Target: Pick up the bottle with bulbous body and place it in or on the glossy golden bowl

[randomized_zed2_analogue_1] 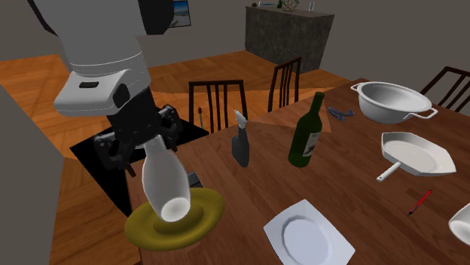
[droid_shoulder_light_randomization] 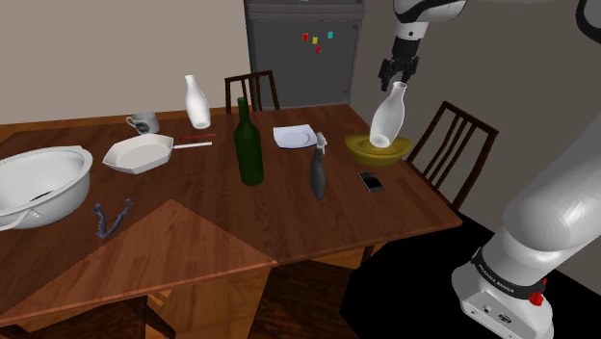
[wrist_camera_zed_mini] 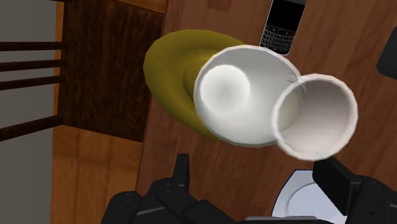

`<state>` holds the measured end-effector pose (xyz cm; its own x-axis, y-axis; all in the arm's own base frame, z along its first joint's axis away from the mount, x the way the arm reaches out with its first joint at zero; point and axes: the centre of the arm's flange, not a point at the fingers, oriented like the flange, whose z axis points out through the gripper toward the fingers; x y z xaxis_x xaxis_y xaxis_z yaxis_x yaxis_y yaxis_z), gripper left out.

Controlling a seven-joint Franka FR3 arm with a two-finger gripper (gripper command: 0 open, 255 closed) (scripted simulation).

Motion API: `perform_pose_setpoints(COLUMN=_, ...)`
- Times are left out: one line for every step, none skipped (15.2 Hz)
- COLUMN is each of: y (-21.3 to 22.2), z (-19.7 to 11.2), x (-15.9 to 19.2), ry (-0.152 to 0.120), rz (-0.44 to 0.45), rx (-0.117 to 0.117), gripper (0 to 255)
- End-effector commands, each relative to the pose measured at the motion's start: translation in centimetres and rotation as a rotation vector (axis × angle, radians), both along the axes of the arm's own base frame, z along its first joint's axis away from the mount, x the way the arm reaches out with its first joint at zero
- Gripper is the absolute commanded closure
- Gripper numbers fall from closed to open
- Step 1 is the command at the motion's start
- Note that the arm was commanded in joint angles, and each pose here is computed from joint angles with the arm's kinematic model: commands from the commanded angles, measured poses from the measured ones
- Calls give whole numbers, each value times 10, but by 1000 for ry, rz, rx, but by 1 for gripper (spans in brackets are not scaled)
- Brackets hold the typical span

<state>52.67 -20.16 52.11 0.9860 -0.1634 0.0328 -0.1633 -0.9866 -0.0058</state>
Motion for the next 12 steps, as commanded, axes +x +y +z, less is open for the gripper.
perform_pose_setpoints(y=1, z=13, x=-1, ry=0, rz=0, rx=0, gripper=0)
perform_pose_setpoints(y=1, z=27, x=-1, ry=0, rz=0, rx=0, gripper=0)
perform_pose_setpoints(y=1, z=40, x=-1, ry=0, rz=0, rx=0, gripper=0)
perform_pose_setpoints(y=1, z=50, x=-2, ry=0, rz=0, rx=0, gripper=0)
perform_pose_setpoints(y=1, z=50, x=-2, ry=0, rz=0, rx=0, gripper=0)
perform_pose_setpoints(y=1, z=50, x=-2, ry=0, rz=0, rx=0, gripper=0)
perform_pose_setpoints(y=1, z=50, x=-2, ry=0, rz=0, rx=0, gripper=0)
perform_pose_setpoints(y=1, z=50, x=-2, ry=0, rz=0, rx=0, gripper=0)
perform_pose_setpoints(y=1, z=50, x=-2, ry=0, rz=0, rx=0, gripper=0)
perform_pose_setpoints(y=1, z=50, x=-2, ry=0, rz=0, rx=0, gripper=0)
perform_pose_setpoints(y=1, z=50, x=-2, ry=0, rz=0, rx=0, gripper=0)
perform_pose_setpoints(y=1, z=50, x=-2, ry=0, rz=0, rx=0, gripper=0)
